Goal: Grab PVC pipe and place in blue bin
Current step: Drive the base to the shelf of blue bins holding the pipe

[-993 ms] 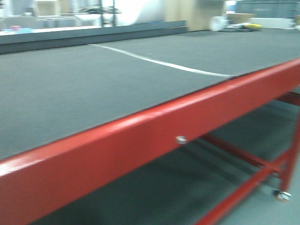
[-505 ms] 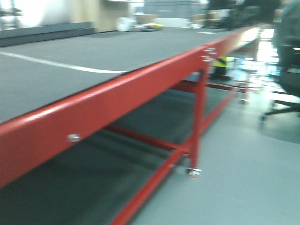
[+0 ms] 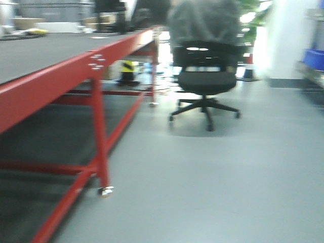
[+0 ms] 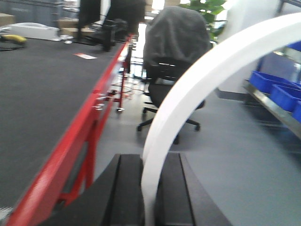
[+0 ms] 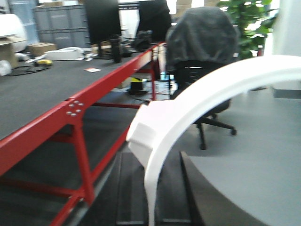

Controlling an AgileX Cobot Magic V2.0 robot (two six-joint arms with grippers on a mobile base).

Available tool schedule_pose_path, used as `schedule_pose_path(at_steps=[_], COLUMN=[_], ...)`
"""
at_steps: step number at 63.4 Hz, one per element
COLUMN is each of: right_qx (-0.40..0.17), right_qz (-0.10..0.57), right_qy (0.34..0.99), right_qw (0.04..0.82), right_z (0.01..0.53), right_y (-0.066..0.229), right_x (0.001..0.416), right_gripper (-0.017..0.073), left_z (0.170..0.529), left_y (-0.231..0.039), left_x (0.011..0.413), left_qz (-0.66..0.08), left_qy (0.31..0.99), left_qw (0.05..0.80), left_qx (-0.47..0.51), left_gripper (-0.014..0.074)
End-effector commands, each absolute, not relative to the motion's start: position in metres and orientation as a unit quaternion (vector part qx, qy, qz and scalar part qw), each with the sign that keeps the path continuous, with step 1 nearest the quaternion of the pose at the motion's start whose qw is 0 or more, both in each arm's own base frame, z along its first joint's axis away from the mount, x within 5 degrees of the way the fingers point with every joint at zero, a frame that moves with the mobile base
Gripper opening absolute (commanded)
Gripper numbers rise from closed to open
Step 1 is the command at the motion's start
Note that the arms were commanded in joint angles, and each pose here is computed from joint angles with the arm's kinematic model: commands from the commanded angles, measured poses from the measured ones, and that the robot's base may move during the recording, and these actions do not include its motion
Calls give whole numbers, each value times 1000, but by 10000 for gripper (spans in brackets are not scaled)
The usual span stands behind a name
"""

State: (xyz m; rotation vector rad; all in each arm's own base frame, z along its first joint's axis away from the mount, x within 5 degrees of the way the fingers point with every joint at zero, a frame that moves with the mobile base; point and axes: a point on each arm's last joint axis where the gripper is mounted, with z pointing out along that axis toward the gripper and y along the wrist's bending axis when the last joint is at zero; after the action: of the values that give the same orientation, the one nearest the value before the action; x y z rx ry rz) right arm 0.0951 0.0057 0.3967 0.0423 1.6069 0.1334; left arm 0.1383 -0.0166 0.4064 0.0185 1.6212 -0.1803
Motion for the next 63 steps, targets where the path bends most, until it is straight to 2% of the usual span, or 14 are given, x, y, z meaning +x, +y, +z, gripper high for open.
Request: schedule_pose_path(at_steps=[1,63], right_qx=[14,14], right_qz=[55,55], right_qy=[707,707], right_qw=[705,705], right_z=[400,400], right_y=[5,5], right_x=[94,94], right_gripper=[-169,-169], left_z=[410,410], left_y=[-17,-17], left_x=[137,137], left_qz=[-87,-87], left_qy=[713,713], left_qw=[696,696], left_qx=[6,6], left_gripper=[-111,-111])
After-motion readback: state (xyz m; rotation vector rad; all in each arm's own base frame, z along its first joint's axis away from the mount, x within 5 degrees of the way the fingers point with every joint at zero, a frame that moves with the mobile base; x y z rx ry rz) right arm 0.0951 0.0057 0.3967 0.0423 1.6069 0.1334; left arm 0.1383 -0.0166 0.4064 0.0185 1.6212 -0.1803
